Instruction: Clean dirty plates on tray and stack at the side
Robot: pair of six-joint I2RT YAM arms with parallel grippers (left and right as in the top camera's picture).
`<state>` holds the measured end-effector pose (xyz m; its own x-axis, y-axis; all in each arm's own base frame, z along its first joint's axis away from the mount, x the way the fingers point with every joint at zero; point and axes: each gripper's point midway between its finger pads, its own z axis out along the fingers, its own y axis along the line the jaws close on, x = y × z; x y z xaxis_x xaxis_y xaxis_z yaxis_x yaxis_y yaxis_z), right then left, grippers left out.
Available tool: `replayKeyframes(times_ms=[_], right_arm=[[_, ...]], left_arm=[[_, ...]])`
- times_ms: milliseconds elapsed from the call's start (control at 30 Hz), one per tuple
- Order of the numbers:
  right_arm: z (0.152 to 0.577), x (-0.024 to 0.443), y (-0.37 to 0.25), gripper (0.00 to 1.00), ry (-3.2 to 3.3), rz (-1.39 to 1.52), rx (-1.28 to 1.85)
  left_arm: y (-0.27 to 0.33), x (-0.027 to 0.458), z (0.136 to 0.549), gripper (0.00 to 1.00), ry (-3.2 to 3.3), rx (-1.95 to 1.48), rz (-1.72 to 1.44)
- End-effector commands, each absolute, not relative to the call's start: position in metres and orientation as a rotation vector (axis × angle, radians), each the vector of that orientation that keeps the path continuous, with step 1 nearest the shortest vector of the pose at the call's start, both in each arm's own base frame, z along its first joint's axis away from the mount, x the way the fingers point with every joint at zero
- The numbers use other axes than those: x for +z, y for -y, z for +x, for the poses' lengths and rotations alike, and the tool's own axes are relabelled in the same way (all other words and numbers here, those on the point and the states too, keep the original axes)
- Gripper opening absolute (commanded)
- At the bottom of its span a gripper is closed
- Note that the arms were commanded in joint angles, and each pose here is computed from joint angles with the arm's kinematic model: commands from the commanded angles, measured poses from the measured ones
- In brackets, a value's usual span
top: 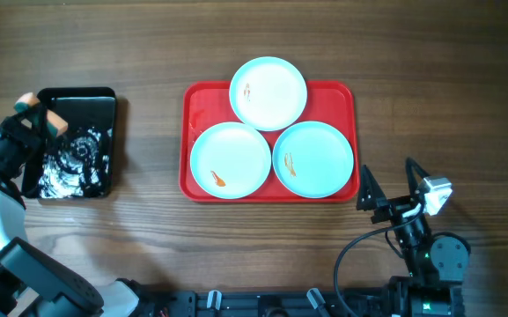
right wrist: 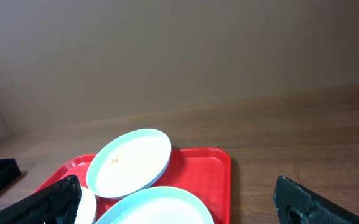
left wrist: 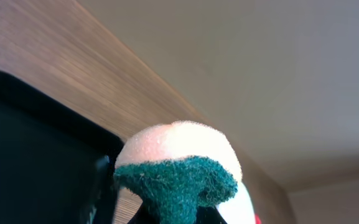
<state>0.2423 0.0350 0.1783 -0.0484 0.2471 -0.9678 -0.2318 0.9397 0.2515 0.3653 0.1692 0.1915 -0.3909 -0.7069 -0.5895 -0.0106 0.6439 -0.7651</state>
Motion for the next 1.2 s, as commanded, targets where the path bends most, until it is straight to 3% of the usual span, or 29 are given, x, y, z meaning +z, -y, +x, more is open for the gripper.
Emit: replayKeyframes(times_ms=[0,467,800,1033,1167], right_arm=[[0.242,0.179,-0.036,1.0,-1.57,0.013,0.397],[0.242,0.179,-0.036,1.0,-1.57,0.013,0.397],[0.242,0.179,-0.036,1.0,-1.57,0.013,0.397],[0.242,0.179,-0.036,1.0,-1.57,0.013,0.397],[0.242,0.179,-0.036,1.0,-1.57,0.012,0.396]], left_arm=[[-0.153,0.208,0.36,0.07,-1.796,-1.032,-0.57],[-0.149,0.216,0.355,0.04,-1.782,-1.098,-0.694],[-0.147,0.254,0.355,0.04,-1.894,-0.797,-0.789],[-0.135,0.244,0.35,0.04,-2.198,-0.312,-0.785],[-0.098,0.242,0.358,0.04,-2.263,-0.362,-0.676]])
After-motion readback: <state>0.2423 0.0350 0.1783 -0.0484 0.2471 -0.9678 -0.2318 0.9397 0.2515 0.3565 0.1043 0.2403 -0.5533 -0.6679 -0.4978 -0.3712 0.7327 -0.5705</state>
